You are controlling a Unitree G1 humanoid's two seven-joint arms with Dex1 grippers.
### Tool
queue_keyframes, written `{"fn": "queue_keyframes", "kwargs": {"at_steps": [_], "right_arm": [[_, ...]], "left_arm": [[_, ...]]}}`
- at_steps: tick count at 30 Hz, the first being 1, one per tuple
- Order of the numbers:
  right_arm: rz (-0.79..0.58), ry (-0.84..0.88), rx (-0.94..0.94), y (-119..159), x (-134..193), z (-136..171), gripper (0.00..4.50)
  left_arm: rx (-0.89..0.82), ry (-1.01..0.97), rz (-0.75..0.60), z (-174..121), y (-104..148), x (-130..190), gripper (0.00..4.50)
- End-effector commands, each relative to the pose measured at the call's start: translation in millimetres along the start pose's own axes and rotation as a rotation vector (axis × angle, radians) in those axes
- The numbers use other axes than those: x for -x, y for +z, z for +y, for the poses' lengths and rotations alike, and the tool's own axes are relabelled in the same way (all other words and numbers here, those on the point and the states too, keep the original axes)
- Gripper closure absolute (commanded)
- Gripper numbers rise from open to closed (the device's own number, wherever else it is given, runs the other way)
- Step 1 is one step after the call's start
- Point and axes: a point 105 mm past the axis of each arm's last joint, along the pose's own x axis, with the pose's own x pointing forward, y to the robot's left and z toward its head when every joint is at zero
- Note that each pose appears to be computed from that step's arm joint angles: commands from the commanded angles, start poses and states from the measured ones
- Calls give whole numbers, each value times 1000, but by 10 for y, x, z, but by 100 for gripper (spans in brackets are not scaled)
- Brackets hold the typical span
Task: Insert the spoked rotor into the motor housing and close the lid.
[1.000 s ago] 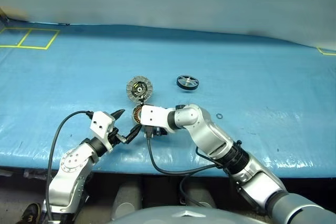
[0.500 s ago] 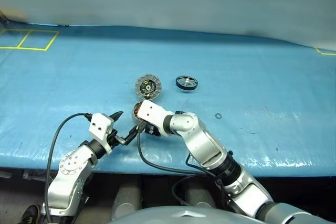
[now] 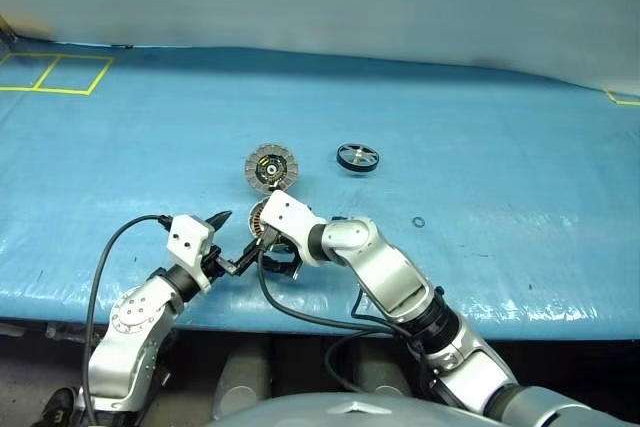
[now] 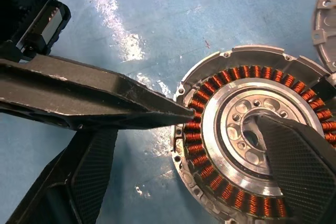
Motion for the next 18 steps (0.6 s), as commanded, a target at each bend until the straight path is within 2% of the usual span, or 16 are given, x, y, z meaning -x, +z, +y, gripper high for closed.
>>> {"fn": "queue_keyframes", "kwargs": {"at_steps": [1, 6, 10, 14, 18], "right_arm": [[-189, 9, -22, 442, 209, -12, 3], [-341, -90, -139, 560, 472, -276, 3], [-478, -327, -193, 444, 721, -689, 3], [-435, -569, -334, -112, 986, -1054, 3], [-284, -772, -244, -582, 1175, -1199, 3]], "left_arm": [[-23, -16, -26, -38, 69, -6, 0], [-22, -26, -28, -45, 70, -30, 0], [-25, -40, -36, -56, 88, -66, 0], [-20, -65, -49, -66, 102, -124, 0], [-9, -84, -56, -62, 109, -156, 0]]}}
